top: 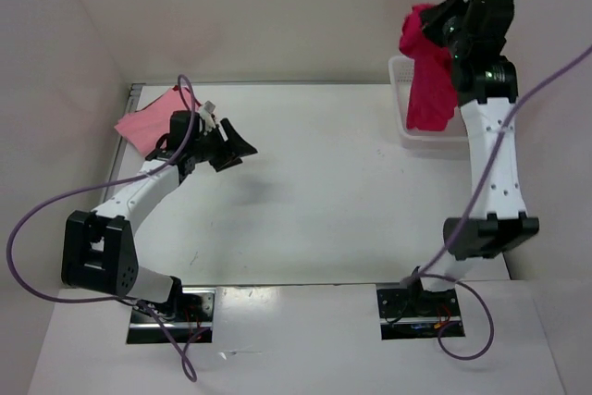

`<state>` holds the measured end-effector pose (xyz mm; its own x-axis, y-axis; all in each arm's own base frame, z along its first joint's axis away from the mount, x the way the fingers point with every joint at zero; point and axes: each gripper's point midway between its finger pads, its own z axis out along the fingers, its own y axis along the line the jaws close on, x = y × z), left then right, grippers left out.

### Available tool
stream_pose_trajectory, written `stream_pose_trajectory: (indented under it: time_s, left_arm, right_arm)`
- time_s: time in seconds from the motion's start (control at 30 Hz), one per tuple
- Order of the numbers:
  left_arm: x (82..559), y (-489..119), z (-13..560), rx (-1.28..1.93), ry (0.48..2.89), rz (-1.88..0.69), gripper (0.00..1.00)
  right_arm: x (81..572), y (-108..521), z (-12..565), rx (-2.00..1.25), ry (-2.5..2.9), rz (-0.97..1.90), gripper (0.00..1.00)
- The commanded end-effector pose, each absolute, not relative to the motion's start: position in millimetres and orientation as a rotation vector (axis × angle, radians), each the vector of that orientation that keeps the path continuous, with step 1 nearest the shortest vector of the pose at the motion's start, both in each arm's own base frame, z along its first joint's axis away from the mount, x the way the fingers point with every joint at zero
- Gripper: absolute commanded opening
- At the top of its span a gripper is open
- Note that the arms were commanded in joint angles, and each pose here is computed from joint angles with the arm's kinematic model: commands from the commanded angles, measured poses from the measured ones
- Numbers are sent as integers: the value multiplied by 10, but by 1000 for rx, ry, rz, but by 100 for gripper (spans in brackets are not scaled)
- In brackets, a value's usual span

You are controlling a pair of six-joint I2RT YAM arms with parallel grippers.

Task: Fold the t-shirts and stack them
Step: Move the tshirt to the center of the board

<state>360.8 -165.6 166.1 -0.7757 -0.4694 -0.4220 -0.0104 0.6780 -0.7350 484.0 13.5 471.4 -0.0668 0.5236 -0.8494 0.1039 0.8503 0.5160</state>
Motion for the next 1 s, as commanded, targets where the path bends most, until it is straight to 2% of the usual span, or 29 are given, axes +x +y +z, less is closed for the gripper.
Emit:
stream_pose_trajectory:
  time_s: [0.0,0.13,0.3,0.37,0.47,0.5,0.53,0.57,0.6,0.67,0.7,0.8,0.87,0.97]
  left_arm:
    - [3830,-1607,1872,-410,2201,-1020,72]
    - [3905,-1343,1898,-508,2161,-978,75]
    - [3920,-979,1899,-624,2112,-938,76]
    - [3891,-808,1810,-681,2107,-912,76]
    - [3845,-702,1793,-708,2095,-908,77]
    - [3812,-646,1752,-718,2095,-894,77]
    - [3777,-646,1689,-717,2114,-886,77]
    - [3758,-646,1665,-715,2126,-880,77]
    - [3703,-649,1557,-721,2149,-873,78]
    - [3625,-635,1457,-716,2181,-845,78]
    - [3601,-620,1399,-717,2192,-829,78]
    - [3503,-598,1265,-702,2237,-769,78]
    - [3423,-611,1169,-680,2279,-708,78]
    - [3323,-555,1080,-714,2297,-658,78]
  right_arm:
    - [4191,995,5808,174,1388,798,1]
    - [3432,1639,6288,-142,1317,1216,1]
    - [3092,2042,6349,-331,1300,1361,1]
    - [3321,2067,6012,-293,1380,1348,1]
    - [3707,2083,5014,-173,1587,1321,2]
    - [3811,2043,4708,-133,1642,1305,6]
    - [3959,1979,3976,-37,1791,1298,6]
    - [4007,1907,3604,31,1870,1278,8]
    - [4051,1774,3012,157,1986,1217,17]
    - [4067,1492,2341,354,2155,1120,28]
    - [4022,1377,2050,413,2212,1048,46]
    - [3848,1335,1695,447,2304,980,61]
    - [3663,1440,1626,408,2357,922,61]
    - [3303,1705,1395,303,2490,831,36]
